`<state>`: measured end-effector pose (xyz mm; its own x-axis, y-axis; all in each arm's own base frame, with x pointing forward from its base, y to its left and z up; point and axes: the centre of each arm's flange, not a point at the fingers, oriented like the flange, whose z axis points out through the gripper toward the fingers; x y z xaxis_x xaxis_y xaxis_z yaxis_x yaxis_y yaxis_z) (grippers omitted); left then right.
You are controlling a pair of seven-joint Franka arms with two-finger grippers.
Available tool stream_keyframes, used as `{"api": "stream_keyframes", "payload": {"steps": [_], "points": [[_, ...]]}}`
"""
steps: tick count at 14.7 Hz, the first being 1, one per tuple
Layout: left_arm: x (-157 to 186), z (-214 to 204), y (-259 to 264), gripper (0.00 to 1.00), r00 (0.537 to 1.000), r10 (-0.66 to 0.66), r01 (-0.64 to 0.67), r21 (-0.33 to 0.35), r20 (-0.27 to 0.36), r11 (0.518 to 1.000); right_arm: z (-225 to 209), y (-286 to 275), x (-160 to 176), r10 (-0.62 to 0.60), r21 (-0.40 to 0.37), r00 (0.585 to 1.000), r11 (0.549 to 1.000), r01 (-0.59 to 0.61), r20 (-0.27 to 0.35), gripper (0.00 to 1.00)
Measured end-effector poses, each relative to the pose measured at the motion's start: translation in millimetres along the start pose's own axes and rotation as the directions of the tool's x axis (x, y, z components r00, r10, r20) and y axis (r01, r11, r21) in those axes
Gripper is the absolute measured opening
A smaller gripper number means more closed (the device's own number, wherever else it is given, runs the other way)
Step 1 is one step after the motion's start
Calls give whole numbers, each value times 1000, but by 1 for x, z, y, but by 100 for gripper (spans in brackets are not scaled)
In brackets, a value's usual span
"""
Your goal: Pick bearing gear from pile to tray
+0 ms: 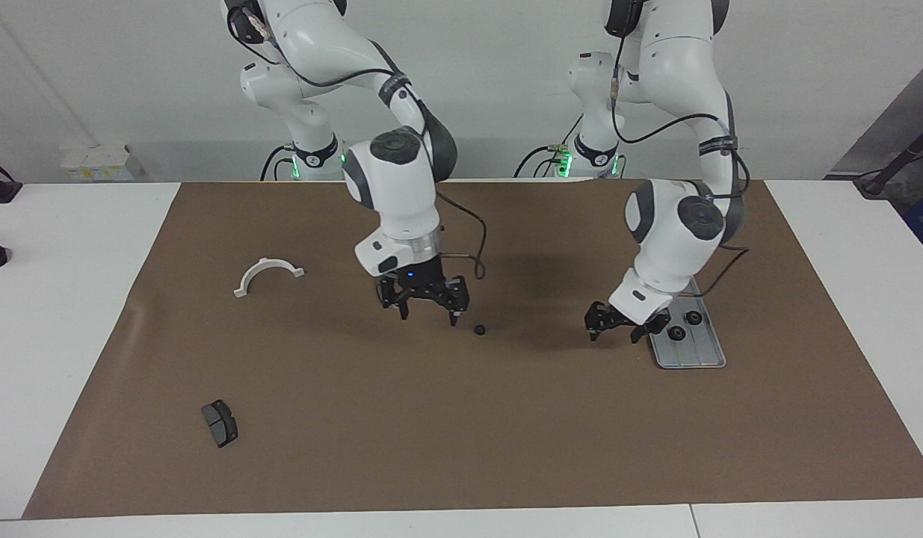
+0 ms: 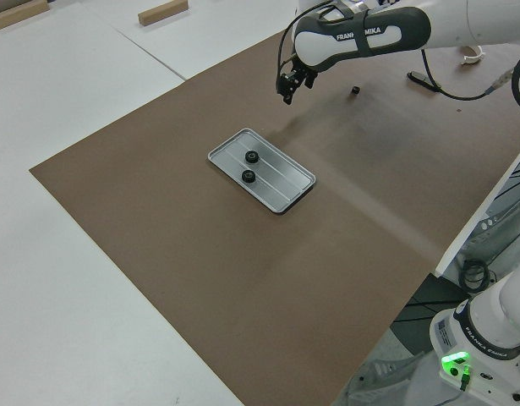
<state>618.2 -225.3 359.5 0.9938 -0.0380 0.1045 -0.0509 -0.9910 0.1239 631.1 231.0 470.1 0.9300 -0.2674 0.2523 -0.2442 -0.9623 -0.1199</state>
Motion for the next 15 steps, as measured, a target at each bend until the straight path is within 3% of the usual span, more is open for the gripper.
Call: {"api": "stream_keyframes", "payload": {"steps": [3,6,10,15], "points": [[-21,1,80,84,999,-37,37,-20,-14,999,-37,71,40,-55,-32,998,998,54,-30,100],[-31,9,127,79,1000,-7,7,-12,-21,1000,-76,125,58,-80,-68,996,995,78,-29,100],[-43,35,163,71,999,53,-53,8,-10,999,-136,165,50,-58,-111,998,992,58,6,100],[-46,45,169,66,996,89,-88,27,-32,996,-188,180,24,-40,-153,995,987,53,90,100]]}}
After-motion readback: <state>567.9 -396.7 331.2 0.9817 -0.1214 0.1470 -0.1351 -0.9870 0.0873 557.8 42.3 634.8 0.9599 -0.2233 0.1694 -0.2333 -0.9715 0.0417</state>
